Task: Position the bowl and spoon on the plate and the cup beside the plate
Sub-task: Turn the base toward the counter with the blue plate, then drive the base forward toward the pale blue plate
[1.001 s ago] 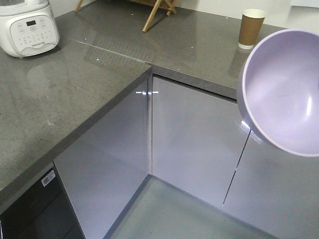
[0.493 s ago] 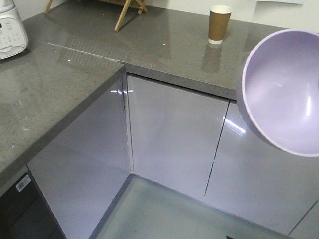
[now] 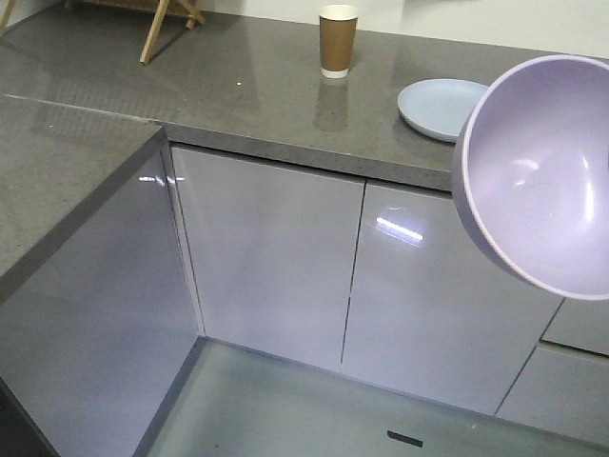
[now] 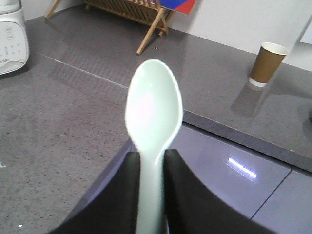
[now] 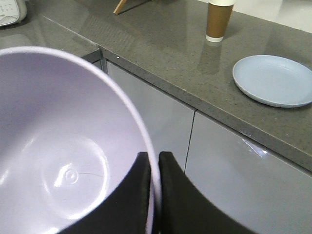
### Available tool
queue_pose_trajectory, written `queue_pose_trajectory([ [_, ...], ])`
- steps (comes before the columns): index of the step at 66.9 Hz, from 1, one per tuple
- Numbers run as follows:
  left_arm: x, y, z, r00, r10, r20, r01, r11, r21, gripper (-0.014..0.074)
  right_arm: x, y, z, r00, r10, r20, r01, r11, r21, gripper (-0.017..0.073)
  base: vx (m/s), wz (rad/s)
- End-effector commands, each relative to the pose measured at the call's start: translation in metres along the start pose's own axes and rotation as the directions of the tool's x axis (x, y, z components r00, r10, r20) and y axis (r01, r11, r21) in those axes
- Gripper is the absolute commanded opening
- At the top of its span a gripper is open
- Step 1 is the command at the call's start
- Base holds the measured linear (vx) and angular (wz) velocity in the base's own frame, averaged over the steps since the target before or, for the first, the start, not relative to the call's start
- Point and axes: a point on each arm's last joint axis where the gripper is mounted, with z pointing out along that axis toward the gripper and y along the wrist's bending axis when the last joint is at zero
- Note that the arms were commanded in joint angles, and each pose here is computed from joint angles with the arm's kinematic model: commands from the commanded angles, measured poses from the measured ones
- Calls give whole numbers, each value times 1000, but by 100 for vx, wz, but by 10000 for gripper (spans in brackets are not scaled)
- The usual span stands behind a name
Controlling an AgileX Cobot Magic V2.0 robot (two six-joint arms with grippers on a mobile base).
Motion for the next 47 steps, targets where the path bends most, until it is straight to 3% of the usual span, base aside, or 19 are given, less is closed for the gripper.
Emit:
queue_pose_trajectory([
  [1, -11, -2, -6, 998, 10, 67, -12, 999, 36, -6, -12, 0, -6, 996, 1, 89, -3, 1000, 22, -4, -2, -29],
  [47, -11, -2, -6, 998, 10, 67, -12, 999, 36, -6, -12, 0, -6, 996, 2, 89, -4, 1000, 21, -4, -2, -26],
])
